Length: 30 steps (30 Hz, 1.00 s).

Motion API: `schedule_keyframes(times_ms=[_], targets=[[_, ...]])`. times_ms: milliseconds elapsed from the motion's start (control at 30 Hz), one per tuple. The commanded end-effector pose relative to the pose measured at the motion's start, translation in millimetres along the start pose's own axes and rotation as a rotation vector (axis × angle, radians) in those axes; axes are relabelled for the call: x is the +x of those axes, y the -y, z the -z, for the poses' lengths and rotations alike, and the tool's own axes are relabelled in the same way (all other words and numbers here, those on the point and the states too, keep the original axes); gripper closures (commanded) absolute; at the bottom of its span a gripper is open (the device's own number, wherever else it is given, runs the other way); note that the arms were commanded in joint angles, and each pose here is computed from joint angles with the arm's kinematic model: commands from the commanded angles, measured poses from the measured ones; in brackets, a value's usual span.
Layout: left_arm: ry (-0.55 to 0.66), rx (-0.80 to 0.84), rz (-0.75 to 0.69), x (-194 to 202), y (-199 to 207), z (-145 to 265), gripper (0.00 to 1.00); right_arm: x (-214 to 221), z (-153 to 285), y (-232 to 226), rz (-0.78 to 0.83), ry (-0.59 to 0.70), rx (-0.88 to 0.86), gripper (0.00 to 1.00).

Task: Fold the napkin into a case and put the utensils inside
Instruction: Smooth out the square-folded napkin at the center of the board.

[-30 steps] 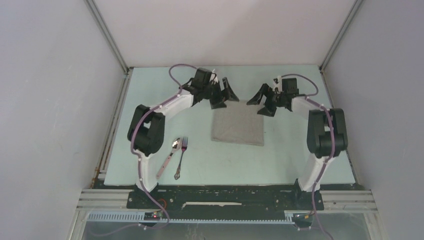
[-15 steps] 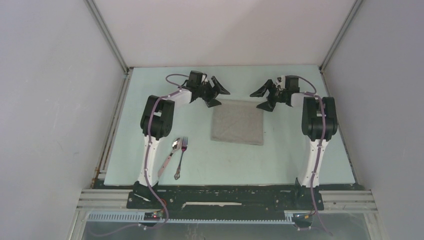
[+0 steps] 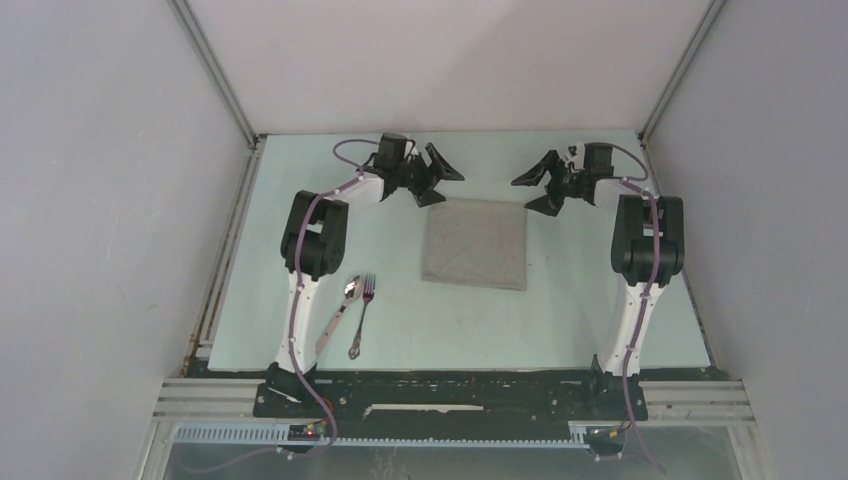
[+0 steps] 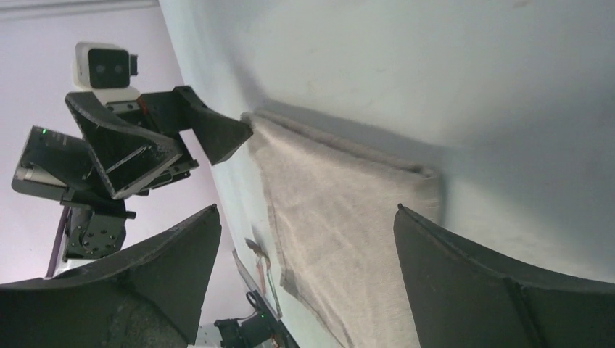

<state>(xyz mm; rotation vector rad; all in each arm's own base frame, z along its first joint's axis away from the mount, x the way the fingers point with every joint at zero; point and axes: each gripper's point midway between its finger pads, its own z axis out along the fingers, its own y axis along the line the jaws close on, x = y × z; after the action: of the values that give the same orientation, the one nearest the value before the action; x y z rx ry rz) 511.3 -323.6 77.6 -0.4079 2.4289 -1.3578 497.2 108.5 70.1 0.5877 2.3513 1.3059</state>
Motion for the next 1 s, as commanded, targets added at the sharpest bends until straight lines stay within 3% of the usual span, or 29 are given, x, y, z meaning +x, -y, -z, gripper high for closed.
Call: schedule_keyframes(times_ms=[0,233,500,600,767,867,967], targets=[[0.030,0.101,-0.070,-4,57,19,0.08,14,9,-63,0.132,0.007,-0.077,0.03],[0.058,0.011,0.033,-12,-1,-3,0.08,9,-30,-33,0.036,-0.033,-0.117,0.04],[0.068,-0.087,0.069,-32,-50,-3,0.07,-5,-21,16,-0.022,-0.027,-0.006,0.04],[0.067,-0.124,-0.014,-36,-38,6,0.07,-13,4,8,0.030,0.005,0.046,0.04],[0.101,-0.096,-0.149,-35,25,39,0.06,2,40,-34,0.130,0.026,0.063,0.03],[0.109,-0.116,-0.184,-17,42,55,0.05,36,38,-50,0.145,-0.024,0.010,0.03],[0.069,-0.137,-0.177,19,34,56,0.04,64,25,-39,0.113,-0.081,-0.011,0.03]])
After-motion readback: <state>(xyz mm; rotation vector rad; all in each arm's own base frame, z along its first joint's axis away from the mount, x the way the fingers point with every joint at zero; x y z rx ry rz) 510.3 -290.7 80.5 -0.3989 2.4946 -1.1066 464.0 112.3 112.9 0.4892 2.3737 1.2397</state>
